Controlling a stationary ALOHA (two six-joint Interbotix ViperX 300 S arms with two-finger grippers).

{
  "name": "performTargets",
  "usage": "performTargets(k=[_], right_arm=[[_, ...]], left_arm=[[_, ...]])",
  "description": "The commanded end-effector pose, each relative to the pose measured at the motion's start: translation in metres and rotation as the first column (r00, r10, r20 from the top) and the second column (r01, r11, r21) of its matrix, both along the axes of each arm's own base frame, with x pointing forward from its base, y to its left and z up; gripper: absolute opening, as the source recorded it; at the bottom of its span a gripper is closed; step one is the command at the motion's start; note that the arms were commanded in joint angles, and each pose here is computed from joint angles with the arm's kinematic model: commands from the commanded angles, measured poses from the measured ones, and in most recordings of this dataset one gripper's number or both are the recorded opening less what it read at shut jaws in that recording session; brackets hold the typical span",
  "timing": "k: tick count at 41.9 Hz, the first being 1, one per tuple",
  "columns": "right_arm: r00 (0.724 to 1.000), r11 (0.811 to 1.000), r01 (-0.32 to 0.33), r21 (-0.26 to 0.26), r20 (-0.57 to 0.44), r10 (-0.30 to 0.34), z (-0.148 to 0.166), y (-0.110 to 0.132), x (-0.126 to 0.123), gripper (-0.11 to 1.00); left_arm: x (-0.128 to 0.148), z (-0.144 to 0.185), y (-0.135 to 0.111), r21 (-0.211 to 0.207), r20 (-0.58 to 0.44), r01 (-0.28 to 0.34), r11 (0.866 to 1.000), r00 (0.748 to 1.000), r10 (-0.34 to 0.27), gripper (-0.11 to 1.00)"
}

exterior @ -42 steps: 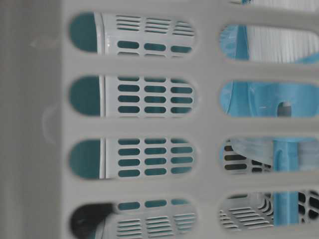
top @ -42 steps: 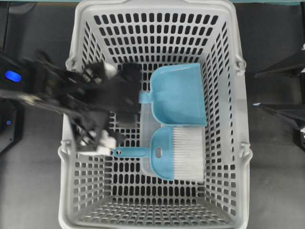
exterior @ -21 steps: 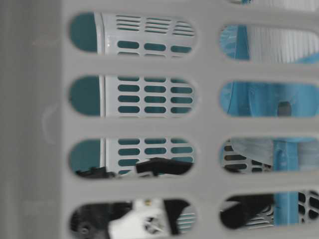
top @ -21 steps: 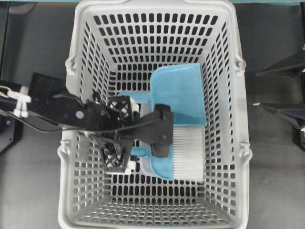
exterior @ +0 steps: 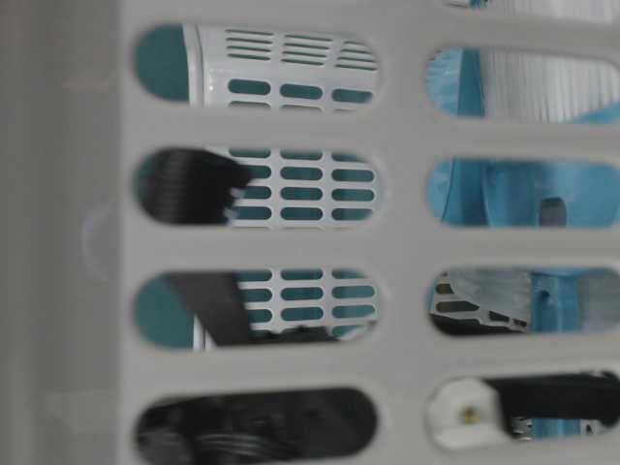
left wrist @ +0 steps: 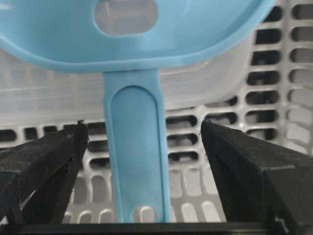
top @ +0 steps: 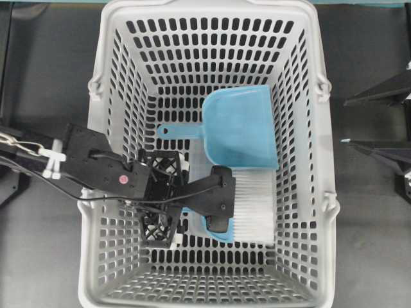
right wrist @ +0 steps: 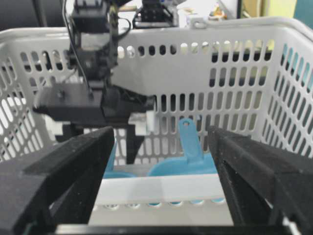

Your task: Pick up the hand brush from the shopping basket with the left arm.

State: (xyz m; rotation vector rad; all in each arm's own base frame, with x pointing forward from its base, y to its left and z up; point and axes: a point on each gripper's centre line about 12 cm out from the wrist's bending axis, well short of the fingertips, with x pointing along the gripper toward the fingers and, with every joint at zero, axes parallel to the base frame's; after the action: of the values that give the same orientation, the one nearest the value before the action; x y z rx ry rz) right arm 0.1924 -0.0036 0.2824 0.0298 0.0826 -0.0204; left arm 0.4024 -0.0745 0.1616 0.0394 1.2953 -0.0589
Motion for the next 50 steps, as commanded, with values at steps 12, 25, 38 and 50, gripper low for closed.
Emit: performTargets(k=[12, 25, 38, 50], right_arm=[[1.000, 1.000, 0.004, 0.004, 0.003, -0.004, 0.000, -0.001, 0.001, 0.74], [1.000, 1.000, 0.004, 0.005, 0.002, -0.004, -0.001, -0.001, 0.001, 0.74], [1.000, 1.000, 0.004, 0.005, -0.005, -0.004, -0.002, -0.001, 0.000, 0.74], [1.000, 1.000, 0.005, 0.005, -0.005, -0.005, -0.002, -0.001, 0.000, 0.74]], left_arm=[[0.002, -0.010, 0.002, -0.001, 0.018, -0.001, 1.000, 1.000, 0.001, 0.88], [0.000, -0.010, -0.004, 0.003, 0.023, 0.032, 0.999, 0.999, -0.032, 0.32], [0.002, 0.003, -0.004, 0.010, 0.051, 0.065, 0.998, 0.997, -0.065, 0.23], [-0.001, 0.081, -0.002, -0.011, 0.111, 0.020, 1.000, 0.994, -0.019, 0.23]])
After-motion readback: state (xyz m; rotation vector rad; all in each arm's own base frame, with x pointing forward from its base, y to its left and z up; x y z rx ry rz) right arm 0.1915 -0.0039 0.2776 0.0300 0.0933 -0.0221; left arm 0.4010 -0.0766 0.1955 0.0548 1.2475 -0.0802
